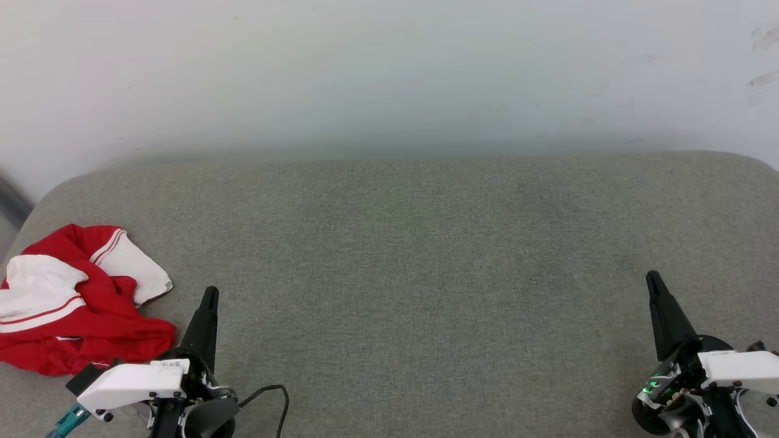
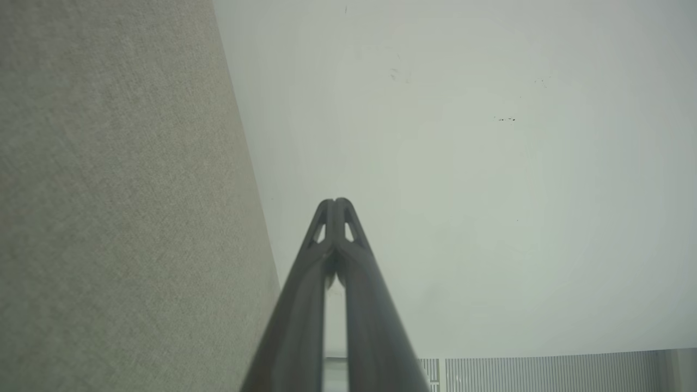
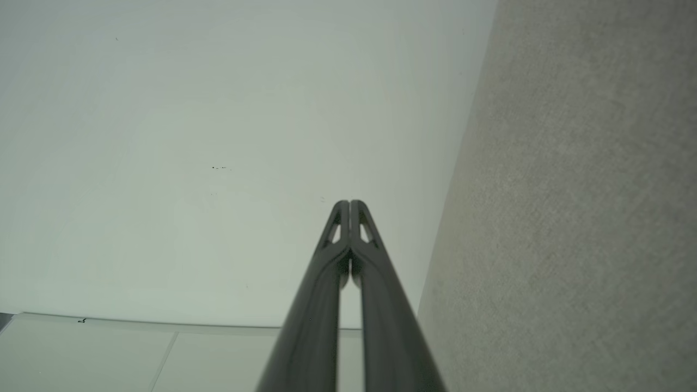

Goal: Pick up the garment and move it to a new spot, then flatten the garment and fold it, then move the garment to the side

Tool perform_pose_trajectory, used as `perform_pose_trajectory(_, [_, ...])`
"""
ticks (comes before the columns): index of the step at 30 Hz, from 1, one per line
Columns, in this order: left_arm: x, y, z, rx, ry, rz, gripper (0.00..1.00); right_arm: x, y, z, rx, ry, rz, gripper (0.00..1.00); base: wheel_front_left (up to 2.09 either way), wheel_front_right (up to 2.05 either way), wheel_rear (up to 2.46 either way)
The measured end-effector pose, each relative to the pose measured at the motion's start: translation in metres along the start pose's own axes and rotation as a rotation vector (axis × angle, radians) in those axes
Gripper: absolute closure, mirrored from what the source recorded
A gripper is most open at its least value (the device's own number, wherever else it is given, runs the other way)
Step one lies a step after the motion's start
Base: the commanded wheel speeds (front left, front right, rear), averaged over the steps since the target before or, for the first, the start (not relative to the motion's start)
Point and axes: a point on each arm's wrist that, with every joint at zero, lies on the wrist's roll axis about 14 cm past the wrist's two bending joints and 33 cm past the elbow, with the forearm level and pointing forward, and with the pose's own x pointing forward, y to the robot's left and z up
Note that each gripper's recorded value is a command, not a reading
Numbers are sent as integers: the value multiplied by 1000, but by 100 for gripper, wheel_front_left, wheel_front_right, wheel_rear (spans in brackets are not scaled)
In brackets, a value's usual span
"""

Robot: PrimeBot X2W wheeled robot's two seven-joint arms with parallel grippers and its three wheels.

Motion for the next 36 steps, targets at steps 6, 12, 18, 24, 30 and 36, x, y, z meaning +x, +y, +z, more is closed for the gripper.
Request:
perform_pose_trajectory(6, [0, 0, 0, 0, 0, 0, 100, 0, 0, 0, 0, 0, 0, 100, 0, 0, 0])
perform_pose_trajectory(12, [0, 0, 0, 0, 0, 0, 100, 0, 0, 0, 0, 0, 0, 100, 0, 0, 0])
perform_pose_trajectory(18, [0, 0, 0, 0, 0, 0, 100, 0, 0, 0, 0, 0, 0, 100, 0, 0, 0])
perform_pose_trajectory(24, [0, 0, 0, 0, 0, 0, 100, 0, 0, 0, 0, 0, 0, 100, 0, 0, 0])
perform_pose_trajectory(30, [-7, 15, -3, -3, -1, 44, 0, -8, -16, 1, 2, -6, -46, 0, 0, 0, 0])
perform_pose_trajectory(36, [-4, 7, -10, 7, 4, 19, 0, -6, -7, -1, -24, -11, -19, 0, 0, 0, 0])
